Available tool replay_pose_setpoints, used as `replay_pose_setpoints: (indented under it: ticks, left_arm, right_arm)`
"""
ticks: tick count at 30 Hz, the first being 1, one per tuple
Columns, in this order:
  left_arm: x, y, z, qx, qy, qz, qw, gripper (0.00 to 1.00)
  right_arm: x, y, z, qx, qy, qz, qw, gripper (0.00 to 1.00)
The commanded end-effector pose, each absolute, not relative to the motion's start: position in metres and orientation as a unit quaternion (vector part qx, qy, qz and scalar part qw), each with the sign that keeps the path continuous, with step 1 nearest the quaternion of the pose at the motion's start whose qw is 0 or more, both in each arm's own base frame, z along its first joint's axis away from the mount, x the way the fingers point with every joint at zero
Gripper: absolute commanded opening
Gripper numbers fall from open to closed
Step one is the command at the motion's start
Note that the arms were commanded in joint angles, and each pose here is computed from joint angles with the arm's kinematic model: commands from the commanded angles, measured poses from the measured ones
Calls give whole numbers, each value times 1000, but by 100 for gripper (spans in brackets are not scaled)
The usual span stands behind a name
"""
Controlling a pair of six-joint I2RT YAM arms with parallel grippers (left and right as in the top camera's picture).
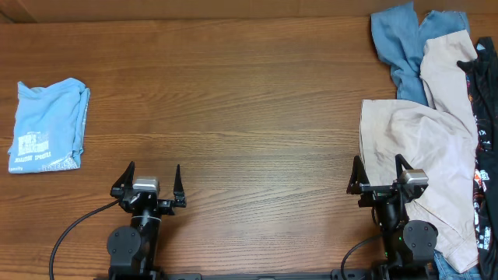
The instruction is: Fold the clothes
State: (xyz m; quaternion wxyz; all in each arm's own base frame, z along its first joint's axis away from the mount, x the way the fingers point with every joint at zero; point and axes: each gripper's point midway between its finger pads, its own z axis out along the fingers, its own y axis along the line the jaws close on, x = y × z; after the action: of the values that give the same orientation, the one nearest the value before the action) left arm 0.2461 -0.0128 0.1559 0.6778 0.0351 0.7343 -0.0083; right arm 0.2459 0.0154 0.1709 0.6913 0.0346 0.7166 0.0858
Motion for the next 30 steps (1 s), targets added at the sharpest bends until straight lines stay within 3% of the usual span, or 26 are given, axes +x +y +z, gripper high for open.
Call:
replay_pose_setpoints:
  ticks: [1, 30]
  left_arm:
    - [246, -17, 157, 53, 731, -8, 680, 100]
    - [245, -21, 166, 34, 719, -42, 693, 100]
  right_arm:
    - [246, 16, 170, 35, 714, 88, 693, 100]
    - [244, 30, 178, 16, 706, 131, 696, 100]
